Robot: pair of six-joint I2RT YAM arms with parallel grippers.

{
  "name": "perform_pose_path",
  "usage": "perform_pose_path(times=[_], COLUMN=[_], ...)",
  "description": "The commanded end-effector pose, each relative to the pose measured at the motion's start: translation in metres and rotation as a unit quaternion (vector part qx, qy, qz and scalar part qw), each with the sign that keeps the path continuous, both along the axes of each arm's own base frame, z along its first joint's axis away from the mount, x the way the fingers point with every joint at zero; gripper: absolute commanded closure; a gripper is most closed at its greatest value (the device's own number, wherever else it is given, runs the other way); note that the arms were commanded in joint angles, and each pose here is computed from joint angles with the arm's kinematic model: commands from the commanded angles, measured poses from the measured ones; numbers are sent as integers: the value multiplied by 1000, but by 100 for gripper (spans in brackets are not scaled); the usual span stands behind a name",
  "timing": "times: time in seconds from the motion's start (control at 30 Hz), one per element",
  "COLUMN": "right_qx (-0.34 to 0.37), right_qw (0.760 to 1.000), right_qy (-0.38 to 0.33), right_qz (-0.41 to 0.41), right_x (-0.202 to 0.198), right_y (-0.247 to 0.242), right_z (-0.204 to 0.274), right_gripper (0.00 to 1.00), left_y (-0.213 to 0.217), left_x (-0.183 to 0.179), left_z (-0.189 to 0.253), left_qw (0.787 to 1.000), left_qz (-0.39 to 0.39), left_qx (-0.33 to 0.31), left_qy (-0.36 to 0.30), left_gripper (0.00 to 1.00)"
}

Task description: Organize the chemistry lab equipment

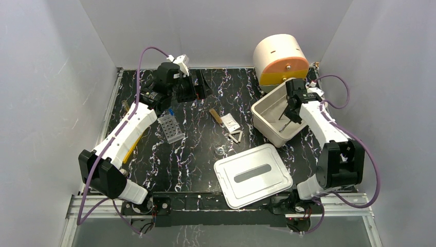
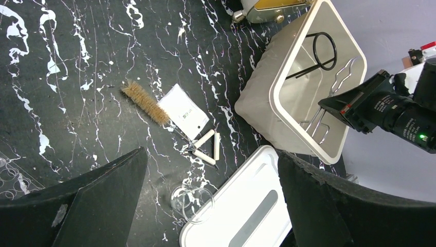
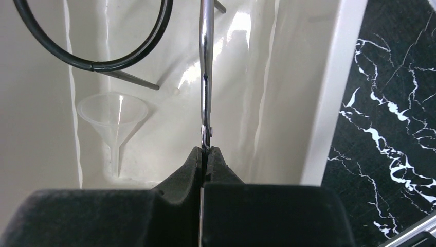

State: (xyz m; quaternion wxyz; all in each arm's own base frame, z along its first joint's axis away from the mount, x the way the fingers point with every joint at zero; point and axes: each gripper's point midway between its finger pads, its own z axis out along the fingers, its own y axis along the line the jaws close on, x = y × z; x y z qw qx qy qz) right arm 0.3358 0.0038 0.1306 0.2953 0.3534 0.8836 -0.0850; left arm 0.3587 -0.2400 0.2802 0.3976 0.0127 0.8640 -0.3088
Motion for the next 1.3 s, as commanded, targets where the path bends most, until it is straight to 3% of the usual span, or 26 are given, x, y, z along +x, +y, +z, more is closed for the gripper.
perform_pose_path(times=[0.0, 0.63, 0.93, 1.27], right_qx=[17, 63, 54, 36], right_qw=[999, 997, 998, 996], right_qy=[-19, 10, -17, -80], right_qz=[-32, -45, -35, 10], right_x=[12, 8, 16, 30], right_y=[-1, 10, 8, 6], right_z=[2, -44, -32, 30], right_gripper=[100, 100, 69, 50], left_y=[4, 5, 4, 4], left_x=[-2, 1, 2, 4], left_z=[6, -1, -3, -5], left_qw=[1000, 1000, 1000, 1000], left_qz=[2, 3, 2, 0], left_qx=[0, 8, 10, 15], left_qy=[-12, -9, -7, -6], left_gripper=[2, 2, 2, 2])
